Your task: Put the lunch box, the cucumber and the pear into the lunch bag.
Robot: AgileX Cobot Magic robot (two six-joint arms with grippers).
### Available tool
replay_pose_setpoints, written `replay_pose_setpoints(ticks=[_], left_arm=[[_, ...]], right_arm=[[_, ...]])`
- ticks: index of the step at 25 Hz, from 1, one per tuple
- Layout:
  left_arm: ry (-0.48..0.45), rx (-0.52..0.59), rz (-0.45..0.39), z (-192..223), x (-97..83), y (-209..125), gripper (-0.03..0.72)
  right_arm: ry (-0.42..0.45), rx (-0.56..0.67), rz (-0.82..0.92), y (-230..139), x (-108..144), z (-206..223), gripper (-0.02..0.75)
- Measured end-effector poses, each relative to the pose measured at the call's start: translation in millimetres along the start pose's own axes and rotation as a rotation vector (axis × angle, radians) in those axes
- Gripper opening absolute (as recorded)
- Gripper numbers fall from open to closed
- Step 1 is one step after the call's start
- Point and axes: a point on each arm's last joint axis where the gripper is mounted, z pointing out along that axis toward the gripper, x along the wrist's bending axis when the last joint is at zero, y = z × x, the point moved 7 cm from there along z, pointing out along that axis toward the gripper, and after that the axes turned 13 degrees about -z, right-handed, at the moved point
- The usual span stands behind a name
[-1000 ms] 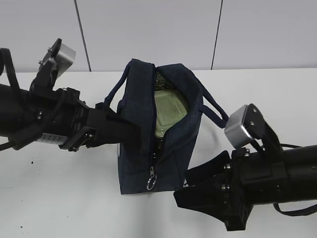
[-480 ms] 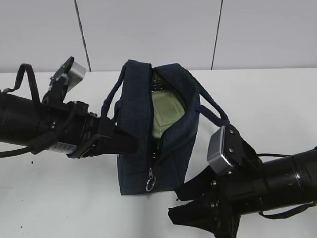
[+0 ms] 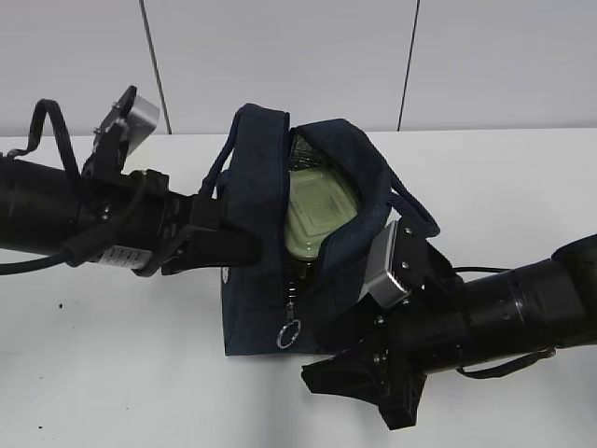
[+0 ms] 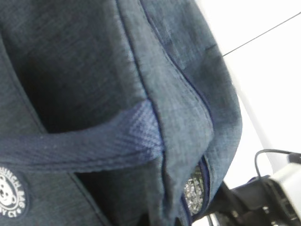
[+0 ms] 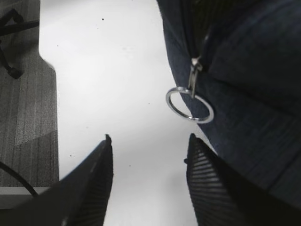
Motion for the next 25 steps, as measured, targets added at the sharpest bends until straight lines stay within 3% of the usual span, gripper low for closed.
replay_pose_setpoints(ticks=[10,25], left_arm=[[-0.009,0.003,-0.007,1,-0.8,0,0.015],[-0.011,0.004,-0.009,1,-0.7,0,0.015]], right_arm=[[0.041,0.015,0.038,-20,-8,20,0.396],[0.022,-0.007,0.001,-14,-31,32,0.396]])
